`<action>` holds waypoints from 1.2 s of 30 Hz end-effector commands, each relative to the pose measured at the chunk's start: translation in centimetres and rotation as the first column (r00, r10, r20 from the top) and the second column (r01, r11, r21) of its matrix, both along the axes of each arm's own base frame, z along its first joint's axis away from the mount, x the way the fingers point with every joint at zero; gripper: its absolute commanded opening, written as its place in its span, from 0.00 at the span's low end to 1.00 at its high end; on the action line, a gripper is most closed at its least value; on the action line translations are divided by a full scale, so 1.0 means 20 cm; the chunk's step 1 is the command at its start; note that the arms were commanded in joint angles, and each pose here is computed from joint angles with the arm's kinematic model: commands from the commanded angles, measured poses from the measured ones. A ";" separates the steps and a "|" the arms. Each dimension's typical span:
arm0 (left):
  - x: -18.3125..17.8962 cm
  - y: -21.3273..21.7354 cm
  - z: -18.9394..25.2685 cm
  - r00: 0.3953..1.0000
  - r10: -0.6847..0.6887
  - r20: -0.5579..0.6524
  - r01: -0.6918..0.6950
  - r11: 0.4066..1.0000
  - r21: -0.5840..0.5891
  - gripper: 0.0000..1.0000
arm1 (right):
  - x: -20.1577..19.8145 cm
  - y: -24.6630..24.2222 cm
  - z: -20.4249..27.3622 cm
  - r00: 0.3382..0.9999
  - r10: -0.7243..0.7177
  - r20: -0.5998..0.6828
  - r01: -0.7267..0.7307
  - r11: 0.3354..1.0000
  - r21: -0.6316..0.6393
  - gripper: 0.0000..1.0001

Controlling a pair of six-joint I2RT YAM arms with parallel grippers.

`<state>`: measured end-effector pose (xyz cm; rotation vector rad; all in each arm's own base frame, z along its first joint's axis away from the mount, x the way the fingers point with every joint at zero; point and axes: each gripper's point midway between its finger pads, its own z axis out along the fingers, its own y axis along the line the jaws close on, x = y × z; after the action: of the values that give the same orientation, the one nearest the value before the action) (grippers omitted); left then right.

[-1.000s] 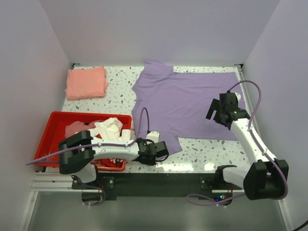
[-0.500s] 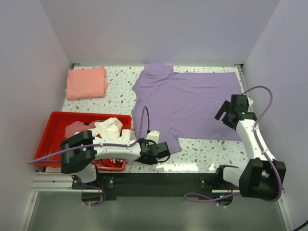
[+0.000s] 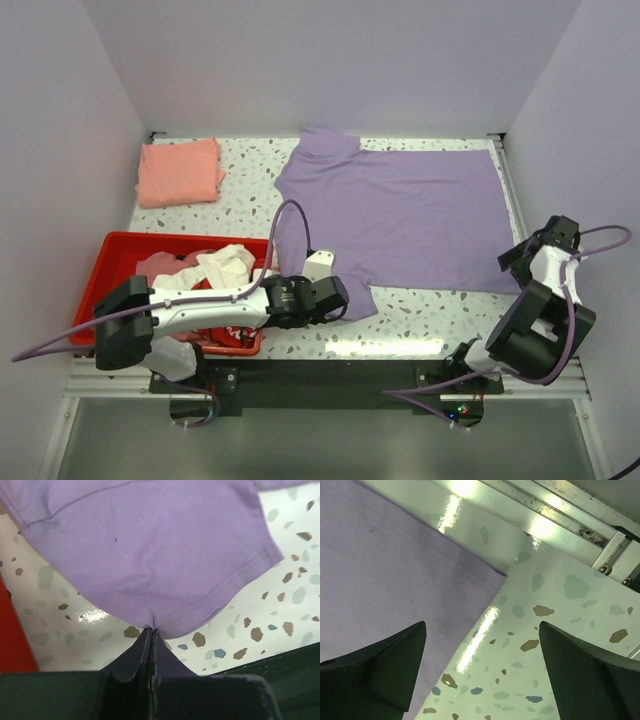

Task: Fold and stack the t-shirts
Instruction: Fold the tshirt

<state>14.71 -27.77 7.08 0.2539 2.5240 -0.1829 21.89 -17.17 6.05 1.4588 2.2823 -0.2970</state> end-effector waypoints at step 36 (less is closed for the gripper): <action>-0.01 0.16 0.27 0.996 0.061 0.066 -0.056 0.995 -0.087 0.00 | 0.05 -0.14 -0.18 0.987 -0.146 -0.061 0.145 0.989 -0.025 0.18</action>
<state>15.26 -25.88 11.91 0.1886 2.4418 -0.2473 23.49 -18.67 1.43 1.6186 2.2515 -0.3184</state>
